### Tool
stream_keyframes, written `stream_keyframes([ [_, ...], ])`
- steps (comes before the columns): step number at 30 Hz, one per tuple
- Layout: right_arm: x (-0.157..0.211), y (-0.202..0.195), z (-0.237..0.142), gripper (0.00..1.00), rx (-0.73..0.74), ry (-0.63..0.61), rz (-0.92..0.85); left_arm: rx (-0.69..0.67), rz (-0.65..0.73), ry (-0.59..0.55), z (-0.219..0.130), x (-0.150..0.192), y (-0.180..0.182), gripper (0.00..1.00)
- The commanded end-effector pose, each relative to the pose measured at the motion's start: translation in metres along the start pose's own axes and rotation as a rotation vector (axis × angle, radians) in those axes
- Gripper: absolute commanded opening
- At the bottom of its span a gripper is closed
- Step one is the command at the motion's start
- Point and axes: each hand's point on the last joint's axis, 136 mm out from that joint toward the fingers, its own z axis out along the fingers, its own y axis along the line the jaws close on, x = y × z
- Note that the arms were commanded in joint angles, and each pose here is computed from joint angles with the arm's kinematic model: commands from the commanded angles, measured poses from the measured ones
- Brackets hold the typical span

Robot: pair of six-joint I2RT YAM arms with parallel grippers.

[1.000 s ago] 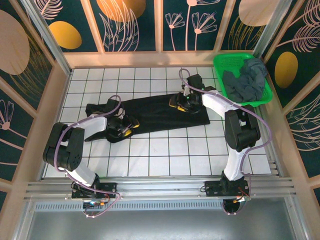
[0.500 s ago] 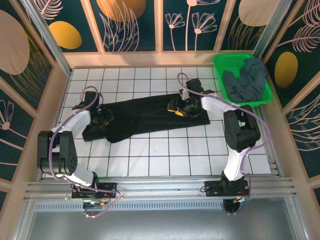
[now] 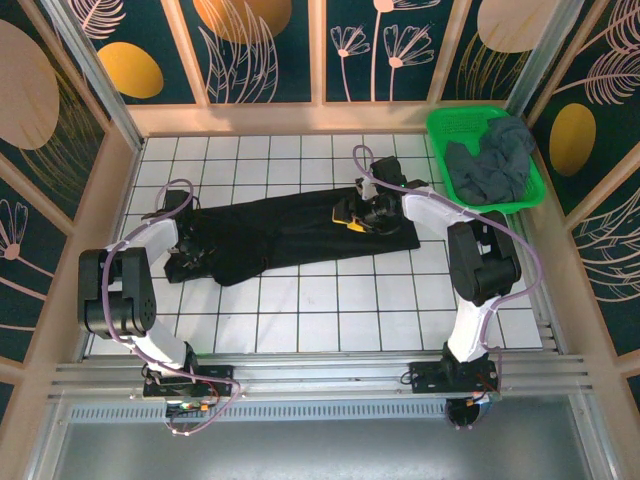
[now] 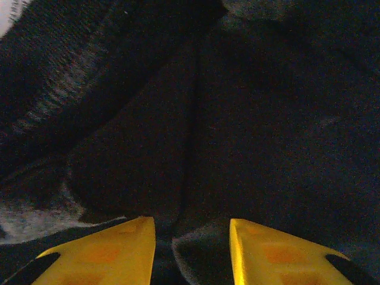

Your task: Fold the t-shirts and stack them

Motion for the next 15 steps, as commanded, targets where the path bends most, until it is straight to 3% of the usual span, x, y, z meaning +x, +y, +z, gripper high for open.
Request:
stream_keyframes([
  [1, 0.002, 0.016, -0.008, 0.55, -0.043, -0.009, -0.045, -0.051, 0.023, 0.007, 0.002, 0.004, 0.014, 0.39],
  [6, -0.001, 0.018, -0.006, 0.55, -0.044, -0.009, -0.044, 0.013, 0.014, 0.048, 0.013, 0.013, 0.005, 0.35],
  [15, -0.001, 0.016, -0.004, 0.55, -0.032, -0.010, -0.039, 0.071, -0.017, 0.024, -0.005, 0.005, -0.009, 0.14],
])
